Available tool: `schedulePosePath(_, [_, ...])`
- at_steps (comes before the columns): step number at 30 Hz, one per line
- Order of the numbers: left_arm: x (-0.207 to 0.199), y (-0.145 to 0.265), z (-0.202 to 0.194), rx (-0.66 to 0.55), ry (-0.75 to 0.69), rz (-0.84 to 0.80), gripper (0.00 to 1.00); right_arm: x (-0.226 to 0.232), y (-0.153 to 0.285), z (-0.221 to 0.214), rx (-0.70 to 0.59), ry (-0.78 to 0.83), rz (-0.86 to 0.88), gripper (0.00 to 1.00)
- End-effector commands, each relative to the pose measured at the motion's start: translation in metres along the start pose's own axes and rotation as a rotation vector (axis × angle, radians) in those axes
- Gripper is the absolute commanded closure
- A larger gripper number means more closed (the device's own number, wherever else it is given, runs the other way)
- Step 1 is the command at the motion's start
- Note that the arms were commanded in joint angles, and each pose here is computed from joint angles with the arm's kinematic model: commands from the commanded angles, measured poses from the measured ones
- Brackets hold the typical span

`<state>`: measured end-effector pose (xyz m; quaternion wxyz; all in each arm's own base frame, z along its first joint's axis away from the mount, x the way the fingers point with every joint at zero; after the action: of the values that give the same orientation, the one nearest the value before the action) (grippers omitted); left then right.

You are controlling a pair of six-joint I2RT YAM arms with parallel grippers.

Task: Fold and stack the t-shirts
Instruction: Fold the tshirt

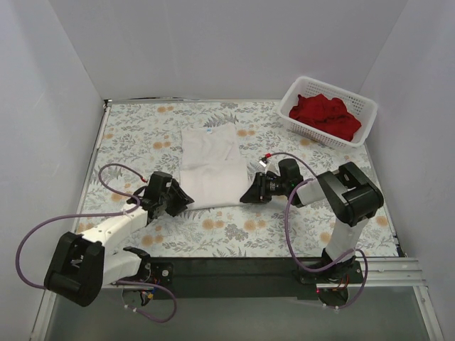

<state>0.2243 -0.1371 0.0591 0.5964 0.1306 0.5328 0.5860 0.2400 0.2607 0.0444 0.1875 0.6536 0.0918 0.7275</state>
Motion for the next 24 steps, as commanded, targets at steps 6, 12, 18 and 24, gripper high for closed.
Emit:
schedulePosePath(6, [0.009,0.037,0.02,-0.063,-0.092,0.154,0.5,0.012,0.028,-0.005,-0.065,0.081,-0.126,0.62])
schedulePosePath(12, [0.023,0.036,0.021,-0.037,-0.17,0.275,0.39,0.001,0.045,-0.001,-0.113,0.183,-0.428,0.55])
schedulePosePath(18, [0.014,0.043,0.03,-0.06,-0.181,0.253,0.41,0.018,0.038,-0.008,-0.102,0.257,-0.458,0.52])
schedulePosePath(24, [0.019,0.032,0.013,-0.022,-0.146,0.219,0.45,0.067,-0.007,-0.016,-0.011,0.291,-0.182,0.54])
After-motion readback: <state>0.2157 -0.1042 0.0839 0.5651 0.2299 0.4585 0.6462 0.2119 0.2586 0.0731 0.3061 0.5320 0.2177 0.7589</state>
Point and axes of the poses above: each gripper's point midway between its finger pads, its own y axis back along the fingers, its own x axis along the line the jaws close on, z = x × y, the point moved 3 cm from there along y, back along the fingers, and after that the axes turned 14 degrees about -y, right-handed, at the moved point
